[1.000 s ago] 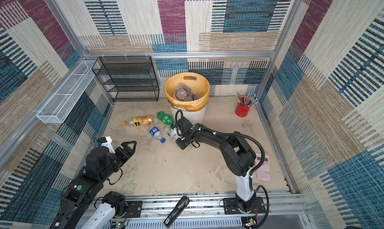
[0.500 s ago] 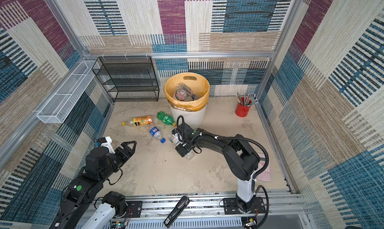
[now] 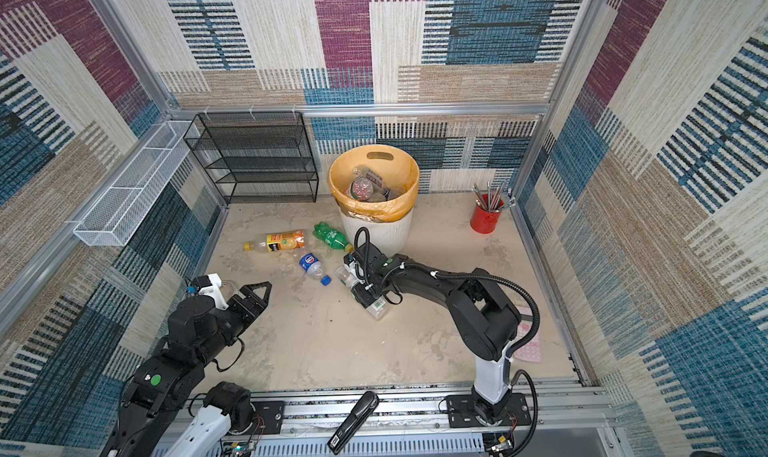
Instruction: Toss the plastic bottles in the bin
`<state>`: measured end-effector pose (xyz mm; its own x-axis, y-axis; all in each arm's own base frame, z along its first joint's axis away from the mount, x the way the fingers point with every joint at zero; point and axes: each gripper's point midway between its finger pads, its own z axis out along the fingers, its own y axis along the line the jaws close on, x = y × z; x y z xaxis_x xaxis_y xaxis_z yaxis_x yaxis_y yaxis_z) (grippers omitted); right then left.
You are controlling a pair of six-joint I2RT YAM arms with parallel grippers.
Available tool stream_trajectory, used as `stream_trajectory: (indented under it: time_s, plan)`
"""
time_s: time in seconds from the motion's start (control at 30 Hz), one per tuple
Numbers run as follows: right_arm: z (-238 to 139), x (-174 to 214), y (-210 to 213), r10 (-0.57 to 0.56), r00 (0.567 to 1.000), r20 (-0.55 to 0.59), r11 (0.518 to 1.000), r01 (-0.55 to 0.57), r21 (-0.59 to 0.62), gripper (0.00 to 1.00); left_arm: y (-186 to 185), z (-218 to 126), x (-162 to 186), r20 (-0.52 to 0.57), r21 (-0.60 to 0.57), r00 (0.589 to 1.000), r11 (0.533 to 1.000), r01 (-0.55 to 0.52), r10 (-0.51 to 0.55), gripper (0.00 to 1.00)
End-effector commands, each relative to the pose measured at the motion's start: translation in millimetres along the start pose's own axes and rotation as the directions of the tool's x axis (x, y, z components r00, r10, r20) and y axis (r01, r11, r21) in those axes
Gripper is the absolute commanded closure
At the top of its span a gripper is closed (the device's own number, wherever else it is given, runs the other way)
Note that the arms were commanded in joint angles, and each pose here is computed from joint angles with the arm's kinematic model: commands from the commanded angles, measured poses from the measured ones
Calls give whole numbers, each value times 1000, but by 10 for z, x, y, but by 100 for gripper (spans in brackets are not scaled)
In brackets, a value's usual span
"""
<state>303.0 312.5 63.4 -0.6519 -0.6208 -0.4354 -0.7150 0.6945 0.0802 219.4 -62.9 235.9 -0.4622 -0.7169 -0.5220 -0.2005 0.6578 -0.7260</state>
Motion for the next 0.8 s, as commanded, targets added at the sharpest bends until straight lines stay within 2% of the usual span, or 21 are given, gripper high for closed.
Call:
stream_trajectory:
  time_s: [0.0,0.2,0.37,0.53,0.77]
  plan:
    - [-101,-7,30,29,999,18,1000,-29,-9,40,18,9,-11,10,-5,1000,1000,7,-7,16]
    - [-538,-94,208,156,973,170,983,-136,-122,40,-4,26,-21,11,0,1000,1000,5,-5,16]
    - [-888,35,368,352,890,289,919,-270,-287,41,-30,64,-33,9,0,1000,1000,3,-3,16]
    - [-1179,286,296,526,757,387,838,-383,-389,41,-108,119,-50,-5,6,1000,1000,-13,13,16]
    - [-1585,586,56,680,530,506,733,-481,-481,42,-203,198,-86,-16,12,1000,1000,-25,26,16]
